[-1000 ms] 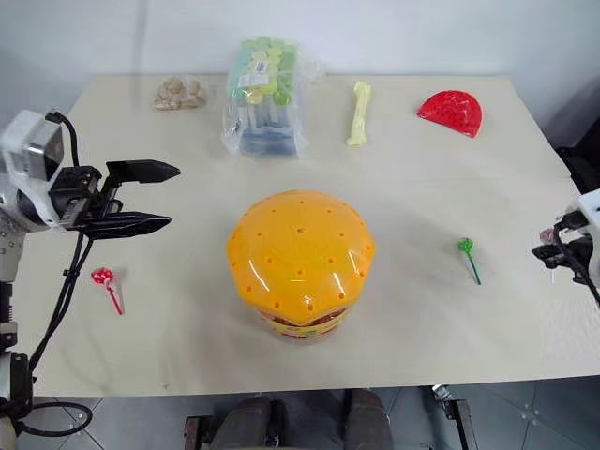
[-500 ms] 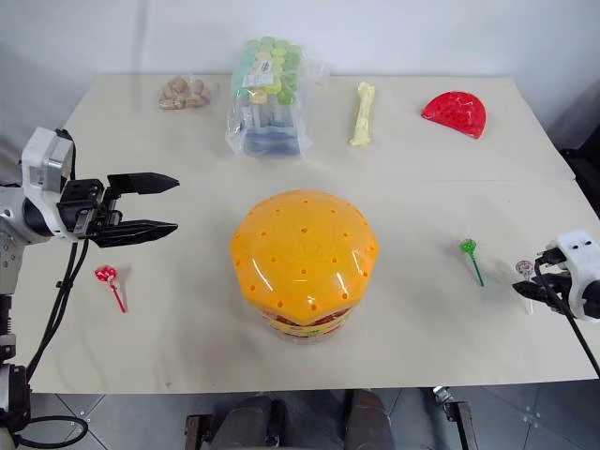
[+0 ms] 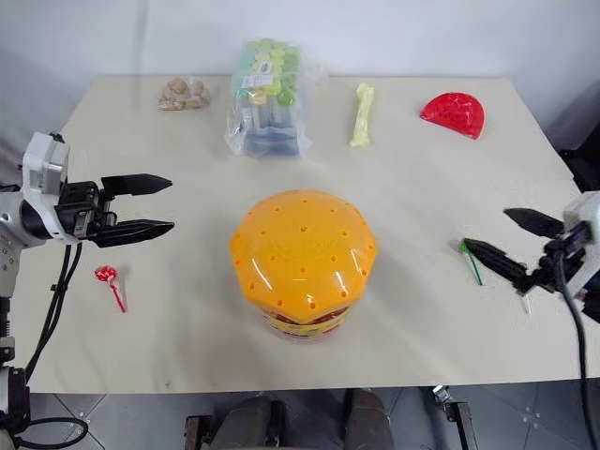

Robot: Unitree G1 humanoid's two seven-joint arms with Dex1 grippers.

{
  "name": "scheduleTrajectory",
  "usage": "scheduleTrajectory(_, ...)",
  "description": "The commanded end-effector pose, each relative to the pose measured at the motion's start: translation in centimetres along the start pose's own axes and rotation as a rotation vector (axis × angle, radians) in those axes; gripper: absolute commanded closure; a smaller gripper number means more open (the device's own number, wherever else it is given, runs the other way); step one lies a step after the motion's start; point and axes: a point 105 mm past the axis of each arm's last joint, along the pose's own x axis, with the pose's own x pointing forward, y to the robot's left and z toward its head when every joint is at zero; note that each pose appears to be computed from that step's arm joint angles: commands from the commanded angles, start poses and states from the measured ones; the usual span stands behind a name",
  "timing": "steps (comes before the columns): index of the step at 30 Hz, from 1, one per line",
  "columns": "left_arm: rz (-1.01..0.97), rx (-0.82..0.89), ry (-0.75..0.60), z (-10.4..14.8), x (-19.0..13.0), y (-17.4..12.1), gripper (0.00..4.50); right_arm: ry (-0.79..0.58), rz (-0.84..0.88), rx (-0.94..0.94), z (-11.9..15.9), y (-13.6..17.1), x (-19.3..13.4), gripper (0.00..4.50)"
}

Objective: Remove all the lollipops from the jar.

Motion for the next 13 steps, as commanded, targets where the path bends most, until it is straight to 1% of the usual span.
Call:
scheduleTrajectory(1,0.024,0.002,0.028,-0.3,-1.3,-0.1,0.00,0.002,0.178,-0.068,0.0,3.3,0.9,0.03)
scheduleTrajectory(3,0.031,-0.011,0.044,-0.7,-1.9,-0.3,0.00,0.063,0.261,-0.076,-1.7,4.3,1.2,0.03)
scheduleTrajectory(6,0.038,-0.020,0.065,-1.3,-2.9,-0.7,0.00,0.089,0.339,-0.086,-3.2,4.8,1.4,0.03)
scheduleTrajectory(10,0.033,-0.026,0.068,-1.6,-4.4,-1.8,0.00,0.108,0.404,-0.145,-4.0,4.5,1.3,0.03)
scheduleTrajectory(13,0.045,-0.012,0.082,-2.2,-5.0,-2.9,0.00,0.081,0.379,-0.144,-3.9,3.7,1.8,0.03)
